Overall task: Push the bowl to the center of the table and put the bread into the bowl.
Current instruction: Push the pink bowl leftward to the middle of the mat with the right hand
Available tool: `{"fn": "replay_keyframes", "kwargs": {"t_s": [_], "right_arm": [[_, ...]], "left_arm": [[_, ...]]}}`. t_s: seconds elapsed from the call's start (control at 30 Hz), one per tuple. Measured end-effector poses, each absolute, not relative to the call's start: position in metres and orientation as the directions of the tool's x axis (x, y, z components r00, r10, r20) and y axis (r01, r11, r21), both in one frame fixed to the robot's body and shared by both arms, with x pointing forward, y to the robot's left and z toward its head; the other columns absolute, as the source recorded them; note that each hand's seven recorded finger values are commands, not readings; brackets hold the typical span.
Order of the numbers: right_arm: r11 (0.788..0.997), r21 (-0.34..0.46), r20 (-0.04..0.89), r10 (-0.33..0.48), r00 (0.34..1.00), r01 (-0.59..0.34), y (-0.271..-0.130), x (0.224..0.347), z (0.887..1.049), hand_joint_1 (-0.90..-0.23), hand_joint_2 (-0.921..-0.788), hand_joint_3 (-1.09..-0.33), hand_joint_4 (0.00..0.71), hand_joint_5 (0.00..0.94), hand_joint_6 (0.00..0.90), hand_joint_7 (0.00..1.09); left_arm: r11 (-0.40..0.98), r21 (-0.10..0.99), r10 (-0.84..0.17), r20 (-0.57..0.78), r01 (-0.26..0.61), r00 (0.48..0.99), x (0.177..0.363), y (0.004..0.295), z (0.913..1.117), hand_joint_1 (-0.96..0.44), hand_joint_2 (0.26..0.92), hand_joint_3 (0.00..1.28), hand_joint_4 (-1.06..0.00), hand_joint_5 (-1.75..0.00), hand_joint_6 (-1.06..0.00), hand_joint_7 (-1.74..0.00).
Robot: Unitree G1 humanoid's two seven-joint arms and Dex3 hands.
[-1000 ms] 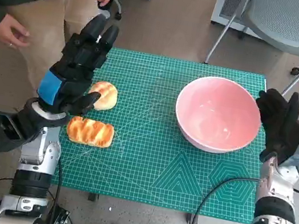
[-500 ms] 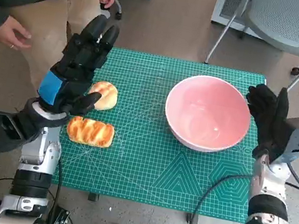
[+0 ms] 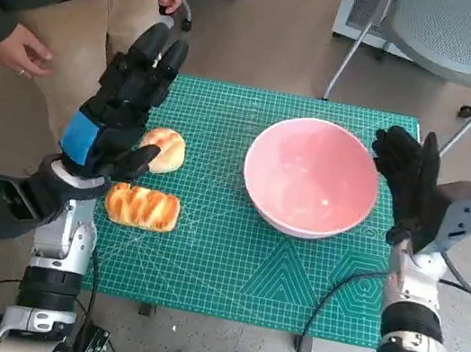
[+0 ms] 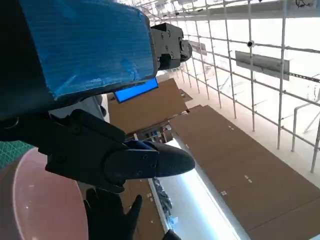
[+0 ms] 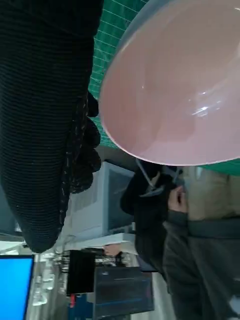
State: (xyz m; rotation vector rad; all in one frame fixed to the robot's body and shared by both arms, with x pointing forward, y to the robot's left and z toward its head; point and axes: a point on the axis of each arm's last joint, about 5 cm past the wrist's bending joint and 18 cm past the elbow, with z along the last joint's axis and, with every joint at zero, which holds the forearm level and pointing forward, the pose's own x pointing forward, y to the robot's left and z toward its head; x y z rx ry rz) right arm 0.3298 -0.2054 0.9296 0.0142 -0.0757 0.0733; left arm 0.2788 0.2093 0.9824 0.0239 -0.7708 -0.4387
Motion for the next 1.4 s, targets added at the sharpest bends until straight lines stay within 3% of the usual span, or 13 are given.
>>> {"fn": "replay_keyframes", "kwargs": {"t_s": [0.7, 1.4], "right_arm": [[0.990, 0.014, 0.091, 0.140, 0.986, -0.142, -0.189, 0.333, 0.931, -0.613, -0.921, -0.902, 0.194, 0.002, 0.246, 0.04], [0.988, -0.012, 0.130, 0.155, 0.979, -0.155, -0.191, 0.336, 0.939, -0.649, -0.921, -0.894, 0.196, 0.003, 0.237, 0.03]], "left_arm": [[0.910, 0.177, -0.390, 0.668, 0.374, 0.633, 0.279, 0.209, 0.982, -0.72, 0.921, 0.40, 0.00, 0.00, 0.00, -0.17], [0.913, 0.172, -0.384, 0.669, 0.370, 0.636, 0.279, 0.209, 0.982, -0.72, 0.921, 0.40, 0.00, 0.00, 0.00, -0.18]]}}
